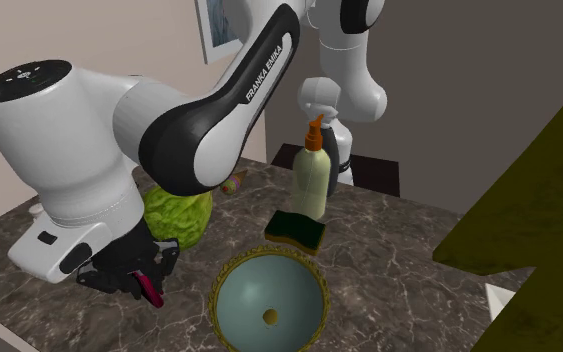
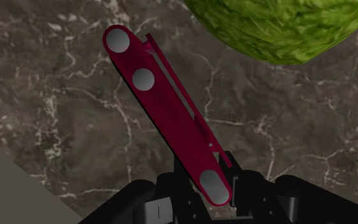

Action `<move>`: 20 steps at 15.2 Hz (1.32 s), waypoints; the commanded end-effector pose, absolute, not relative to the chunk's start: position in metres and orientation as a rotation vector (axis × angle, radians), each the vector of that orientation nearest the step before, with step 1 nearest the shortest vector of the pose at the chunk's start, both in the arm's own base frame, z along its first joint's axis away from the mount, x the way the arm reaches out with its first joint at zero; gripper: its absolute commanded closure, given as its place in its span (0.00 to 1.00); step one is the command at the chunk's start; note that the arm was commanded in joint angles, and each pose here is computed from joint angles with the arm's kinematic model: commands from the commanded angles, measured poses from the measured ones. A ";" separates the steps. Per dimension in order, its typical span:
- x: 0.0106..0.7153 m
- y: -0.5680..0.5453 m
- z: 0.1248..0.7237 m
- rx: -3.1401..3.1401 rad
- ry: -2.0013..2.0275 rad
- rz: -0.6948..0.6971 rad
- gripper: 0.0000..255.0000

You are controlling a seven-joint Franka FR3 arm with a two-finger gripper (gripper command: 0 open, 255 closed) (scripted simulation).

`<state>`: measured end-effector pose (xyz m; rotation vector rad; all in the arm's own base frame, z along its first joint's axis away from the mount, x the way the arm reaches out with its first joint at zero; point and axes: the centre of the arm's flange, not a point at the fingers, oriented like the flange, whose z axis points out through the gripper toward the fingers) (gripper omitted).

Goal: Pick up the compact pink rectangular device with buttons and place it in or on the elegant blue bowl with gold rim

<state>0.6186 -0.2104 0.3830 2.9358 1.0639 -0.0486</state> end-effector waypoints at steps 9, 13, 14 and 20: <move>0.619 -0.211 0.431 2.936 1.063 -0.049 1.00; 0.619 -0.211 0.452 2.936 1.063 -0.049 1.00; 0.619 -0.211 0.457 2.936 1.063 -0.049 1.00; 0.619 -0.211 0.489 2.936 1.063 -0.049 1.00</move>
